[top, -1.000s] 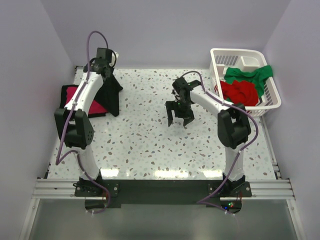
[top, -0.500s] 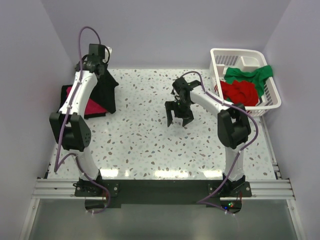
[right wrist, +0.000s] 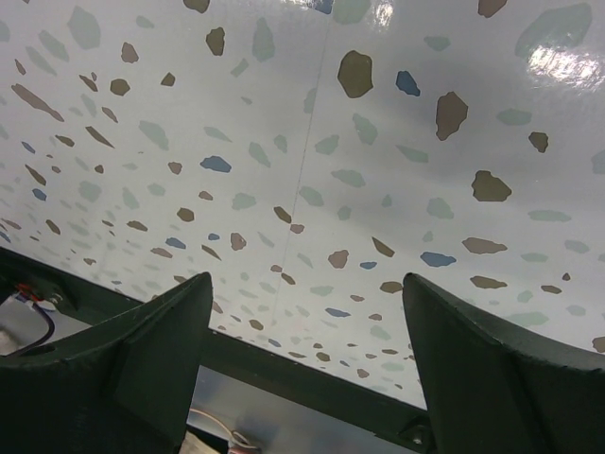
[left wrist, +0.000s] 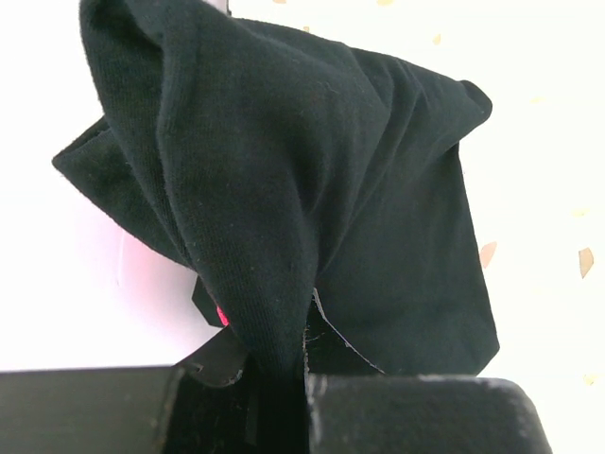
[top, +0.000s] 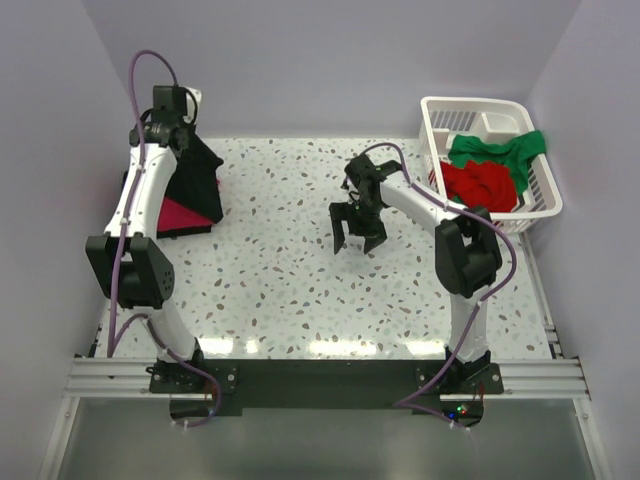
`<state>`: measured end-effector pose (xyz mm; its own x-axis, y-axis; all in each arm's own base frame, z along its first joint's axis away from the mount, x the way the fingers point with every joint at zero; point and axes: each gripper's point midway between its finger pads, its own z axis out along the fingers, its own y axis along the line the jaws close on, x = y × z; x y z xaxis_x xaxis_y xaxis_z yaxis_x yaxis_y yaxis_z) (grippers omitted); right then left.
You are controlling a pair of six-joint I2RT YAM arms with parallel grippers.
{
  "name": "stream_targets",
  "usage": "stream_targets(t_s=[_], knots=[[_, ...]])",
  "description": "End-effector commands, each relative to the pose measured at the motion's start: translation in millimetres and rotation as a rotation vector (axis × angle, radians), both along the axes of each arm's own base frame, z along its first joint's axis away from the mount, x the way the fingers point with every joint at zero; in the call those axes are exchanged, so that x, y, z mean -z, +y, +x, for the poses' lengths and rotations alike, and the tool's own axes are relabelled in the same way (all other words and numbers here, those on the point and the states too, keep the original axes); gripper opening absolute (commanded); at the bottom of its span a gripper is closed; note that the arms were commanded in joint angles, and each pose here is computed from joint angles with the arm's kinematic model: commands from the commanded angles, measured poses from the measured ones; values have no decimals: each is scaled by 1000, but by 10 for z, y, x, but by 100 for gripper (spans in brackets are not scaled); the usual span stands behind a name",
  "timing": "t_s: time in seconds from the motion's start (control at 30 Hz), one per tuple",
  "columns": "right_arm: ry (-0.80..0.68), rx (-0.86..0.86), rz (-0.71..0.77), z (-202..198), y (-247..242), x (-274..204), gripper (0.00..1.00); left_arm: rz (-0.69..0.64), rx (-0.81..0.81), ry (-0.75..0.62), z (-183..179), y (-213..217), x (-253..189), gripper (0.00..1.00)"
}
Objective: Fold and stack the t-shirts
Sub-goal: Neatly place the folded tshirt to the corner
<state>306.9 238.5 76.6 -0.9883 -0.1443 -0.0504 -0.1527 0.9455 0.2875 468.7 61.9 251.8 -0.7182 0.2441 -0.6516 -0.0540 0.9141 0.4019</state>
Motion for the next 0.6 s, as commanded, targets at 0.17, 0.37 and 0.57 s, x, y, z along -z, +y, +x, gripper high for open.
stream_targets(t_s=[0.17, 0.37, 0.57], knots=[[1, -15, 18, -13, 12, -28, 84, -27, -42, 4, 106, 381, 218, 0], [11, -10, 11, -48, -16, -25, 85, -34, -85, 59, 132, 604, 478, 0], [10, -11, 3, -46, -23, -38, 85, -20, -144, 98, 88, 809, 667, 0]])
